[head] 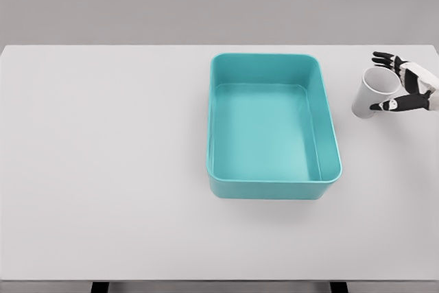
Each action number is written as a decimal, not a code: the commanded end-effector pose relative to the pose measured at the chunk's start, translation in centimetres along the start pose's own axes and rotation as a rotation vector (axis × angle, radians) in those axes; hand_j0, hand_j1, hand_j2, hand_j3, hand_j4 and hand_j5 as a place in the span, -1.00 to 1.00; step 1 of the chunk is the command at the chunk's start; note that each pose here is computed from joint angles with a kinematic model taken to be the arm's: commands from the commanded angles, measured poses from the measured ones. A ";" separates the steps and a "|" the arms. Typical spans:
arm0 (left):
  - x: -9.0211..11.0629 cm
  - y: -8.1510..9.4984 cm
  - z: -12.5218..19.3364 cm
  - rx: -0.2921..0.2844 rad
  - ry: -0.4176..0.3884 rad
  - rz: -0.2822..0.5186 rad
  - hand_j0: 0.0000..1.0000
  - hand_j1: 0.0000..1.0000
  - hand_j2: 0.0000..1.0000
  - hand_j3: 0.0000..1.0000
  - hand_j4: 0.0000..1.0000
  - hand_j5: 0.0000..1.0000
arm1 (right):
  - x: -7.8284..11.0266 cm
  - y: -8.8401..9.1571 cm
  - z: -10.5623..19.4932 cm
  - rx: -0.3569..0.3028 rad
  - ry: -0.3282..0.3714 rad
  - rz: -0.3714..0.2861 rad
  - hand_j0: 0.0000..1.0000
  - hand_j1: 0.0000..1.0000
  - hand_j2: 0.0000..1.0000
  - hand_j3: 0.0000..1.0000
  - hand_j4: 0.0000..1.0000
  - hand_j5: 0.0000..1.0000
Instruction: Put the paper cup into the basket with your right arm
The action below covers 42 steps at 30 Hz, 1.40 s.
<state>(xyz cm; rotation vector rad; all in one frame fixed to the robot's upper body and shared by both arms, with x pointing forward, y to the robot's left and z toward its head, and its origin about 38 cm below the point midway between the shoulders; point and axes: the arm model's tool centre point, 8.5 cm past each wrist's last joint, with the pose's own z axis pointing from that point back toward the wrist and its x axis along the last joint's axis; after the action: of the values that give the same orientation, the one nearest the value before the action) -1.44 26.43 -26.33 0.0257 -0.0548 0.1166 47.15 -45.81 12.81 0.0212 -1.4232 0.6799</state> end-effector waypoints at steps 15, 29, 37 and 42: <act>0.0 0.0 0.0 0.000 0.000 0.000 1.00 1.00 1.00 1.00 1.00 1.00 | 0.3 0.4 -0.5 0.002 -0.020 -0.010 0.48 0.48 0.48 0.48 0.48 0.48; 0.0 0.0 0.0 0.000 0.000 0.000 1.00 1.00 1.00 1.00 1.00 1.00 | 9.5 0.7 -1.1 0.058 -0.367 0.201 0.52 0.52 0.52 0.52 0.52 0.52; 0.0 0.0 0.0 0.000 0.000 0.000 1.00 1.00 1.00 1.00 1.00 1.00 | 17.9 4.2 -1.3 0.167 -0.563 0.410 0.51 0.51 0.51 0.51 0.51 0.51; 0.0 0.0 0.0 0.000 0.000 0.000 1.00 1.00 1.00 1.00 1.00 1.00 | 19.4 10.4 -2.7 0.341 -0.581 0.574 0.51 0.51 0.51 0.51 0.51 0.51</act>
<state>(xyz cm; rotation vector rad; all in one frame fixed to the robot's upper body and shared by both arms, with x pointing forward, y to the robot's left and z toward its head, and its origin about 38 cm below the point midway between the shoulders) -1.44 26.43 -26.33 0.0257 -0.0547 0.1166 45.63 -30.37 26.28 0.0687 -1.8825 1.3801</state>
